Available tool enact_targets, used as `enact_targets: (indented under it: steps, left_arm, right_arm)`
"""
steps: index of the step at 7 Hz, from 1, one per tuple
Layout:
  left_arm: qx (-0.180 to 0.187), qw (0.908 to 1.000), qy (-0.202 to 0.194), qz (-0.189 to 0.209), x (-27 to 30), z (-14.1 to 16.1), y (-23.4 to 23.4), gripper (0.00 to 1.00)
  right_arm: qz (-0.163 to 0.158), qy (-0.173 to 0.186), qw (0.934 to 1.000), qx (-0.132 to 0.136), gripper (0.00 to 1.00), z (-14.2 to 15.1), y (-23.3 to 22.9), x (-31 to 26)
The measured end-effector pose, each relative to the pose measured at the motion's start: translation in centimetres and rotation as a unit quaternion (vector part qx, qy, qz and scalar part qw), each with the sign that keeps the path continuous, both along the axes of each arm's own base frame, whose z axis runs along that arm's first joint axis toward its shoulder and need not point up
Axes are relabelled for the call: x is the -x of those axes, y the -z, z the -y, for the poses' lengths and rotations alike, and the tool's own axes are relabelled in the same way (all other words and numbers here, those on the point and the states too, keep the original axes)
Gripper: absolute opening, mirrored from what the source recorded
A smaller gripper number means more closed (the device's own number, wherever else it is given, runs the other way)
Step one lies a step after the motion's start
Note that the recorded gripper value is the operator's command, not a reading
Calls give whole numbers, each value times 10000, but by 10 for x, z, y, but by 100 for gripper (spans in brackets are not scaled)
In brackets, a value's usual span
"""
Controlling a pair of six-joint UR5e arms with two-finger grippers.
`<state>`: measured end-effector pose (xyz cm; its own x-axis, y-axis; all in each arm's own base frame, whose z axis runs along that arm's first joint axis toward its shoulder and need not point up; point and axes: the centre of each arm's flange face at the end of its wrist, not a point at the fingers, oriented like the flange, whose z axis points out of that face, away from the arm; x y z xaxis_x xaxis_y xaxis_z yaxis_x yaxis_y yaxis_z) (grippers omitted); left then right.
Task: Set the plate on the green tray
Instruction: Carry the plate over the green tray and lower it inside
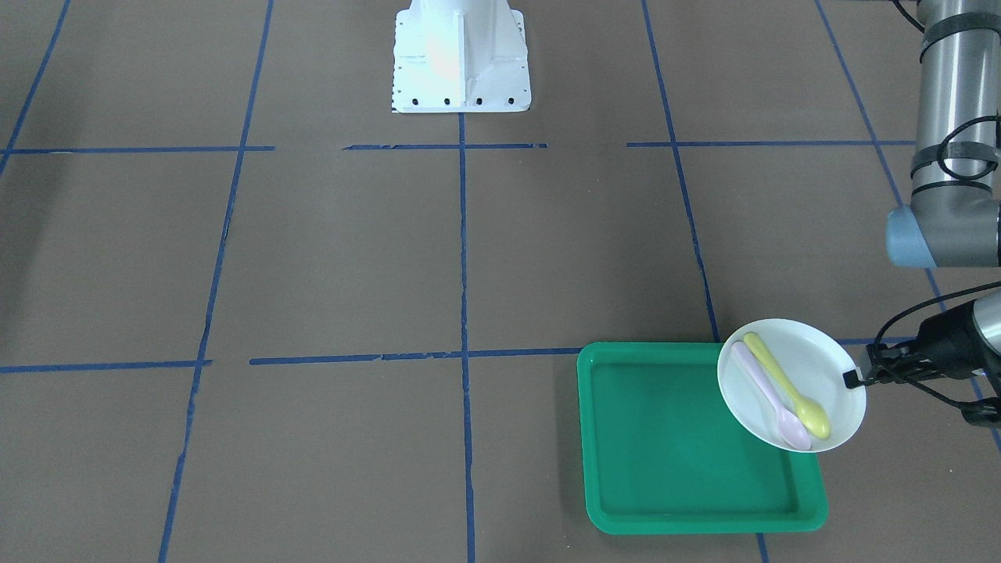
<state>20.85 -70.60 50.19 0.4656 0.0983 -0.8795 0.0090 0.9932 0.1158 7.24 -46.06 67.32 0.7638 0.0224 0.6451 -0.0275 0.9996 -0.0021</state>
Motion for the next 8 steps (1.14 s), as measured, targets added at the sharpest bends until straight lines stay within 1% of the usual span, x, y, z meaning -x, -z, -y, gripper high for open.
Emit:
enact_targets:
  steps: [2, 4, 5, 8]
  left_arm:
    - [-230, 9997, -67, 79, -41, 6, 3, 0]
    - [-262, 9996, -59, 9, -67, 6, 12, 0]
    - [-280, 9996, 25, -38, -74, 5, 12, 0]
    - [-384, 9988, 300, 23, -90, 6, 12, 0]
  right_arm:
    - [0, 0, 10000, 1, 100, 0, 0, 0]
    - [0, 0, 10000, 3, 100, 0, 0, 0]
    - [0, 0, 10000, 3, 100, 0, 0, 0]
    - [0, 0, 10000, 1, 100, 0, 0, 0]
